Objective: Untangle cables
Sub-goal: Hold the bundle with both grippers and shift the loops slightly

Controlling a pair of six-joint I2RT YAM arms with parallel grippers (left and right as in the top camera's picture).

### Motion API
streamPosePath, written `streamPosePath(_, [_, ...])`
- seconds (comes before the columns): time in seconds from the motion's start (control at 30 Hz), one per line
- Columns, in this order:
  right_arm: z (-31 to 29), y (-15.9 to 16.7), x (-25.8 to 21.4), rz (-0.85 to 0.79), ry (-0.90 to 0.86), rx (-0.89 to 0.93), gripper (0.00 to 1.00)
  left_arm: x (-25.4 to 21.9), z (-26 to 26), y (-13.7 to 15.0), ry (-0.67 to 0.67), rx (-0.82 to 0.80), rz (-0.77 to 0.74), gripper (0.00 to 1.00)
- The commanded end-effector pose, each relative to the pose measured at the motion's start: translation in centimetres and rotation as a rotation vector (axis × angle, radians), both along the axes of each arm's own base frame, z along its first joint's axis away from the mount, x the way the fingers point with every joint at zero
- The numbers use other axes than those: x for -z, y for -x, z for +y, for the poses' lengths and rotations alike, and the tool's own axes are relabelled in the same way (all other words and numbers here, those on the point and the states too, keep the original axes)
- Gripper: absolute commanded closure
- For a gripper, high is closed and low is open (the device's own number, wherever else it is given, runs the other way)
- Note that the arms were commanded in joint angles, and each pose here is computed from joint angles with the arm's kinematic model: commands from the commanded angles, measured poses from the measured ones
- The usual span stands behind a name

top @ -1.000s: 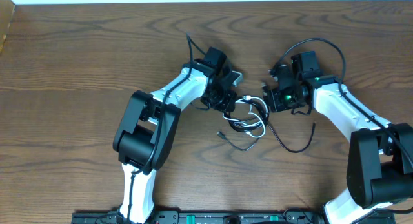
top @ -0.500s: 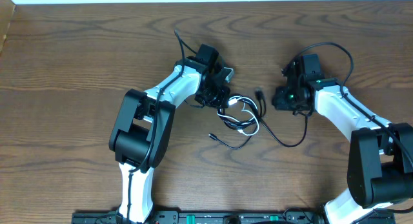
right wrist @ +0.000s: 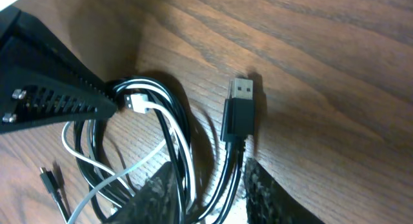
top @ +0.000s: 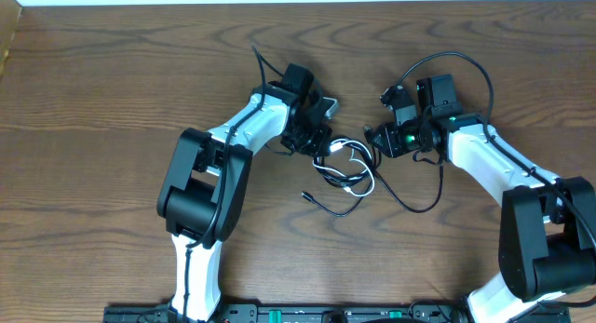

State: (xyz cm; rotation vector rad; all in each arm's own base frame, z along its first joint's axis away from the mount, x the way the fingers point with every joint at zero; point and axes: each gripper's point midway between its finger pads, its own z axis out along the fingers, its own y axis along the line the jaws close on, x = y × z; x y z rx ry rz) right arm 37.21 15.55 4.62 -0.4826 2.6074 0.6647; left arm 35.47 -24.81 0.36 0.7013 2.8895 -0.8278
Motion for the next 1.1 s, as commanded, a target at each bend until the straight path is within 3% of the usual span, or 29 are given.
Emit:
streamPosePath(0.0, [0.7, 0.4, -0.4, -0.035, -0.001, -0.073, 0.70, 2.1, -0.2, 1.8, -0.032, 0.051, 0.041, 0.92])
streamPosePath(0.5, [1.4, 1.8, 2.1, 0.031, 0.028, -0.130, 0.72, 2.1, -1.3, 2.5, -0.032, 0.083, 0.036, 0.93])
streamPosePath(0.87, [1.3, 2.2, 3.2, 0.047, 0.053, -0.146, 0.82, 2.1, -1.3, 2.5, -0.031, 0.083, 0.034, 0.92])
streamPosePath(1.07, [1.2, 2.1, 3.2, 0.047, 0.060, -0.144, 0.82, 2.1, -1.3, 2.5, -0.031, 0.083, 0.034, 0.92])
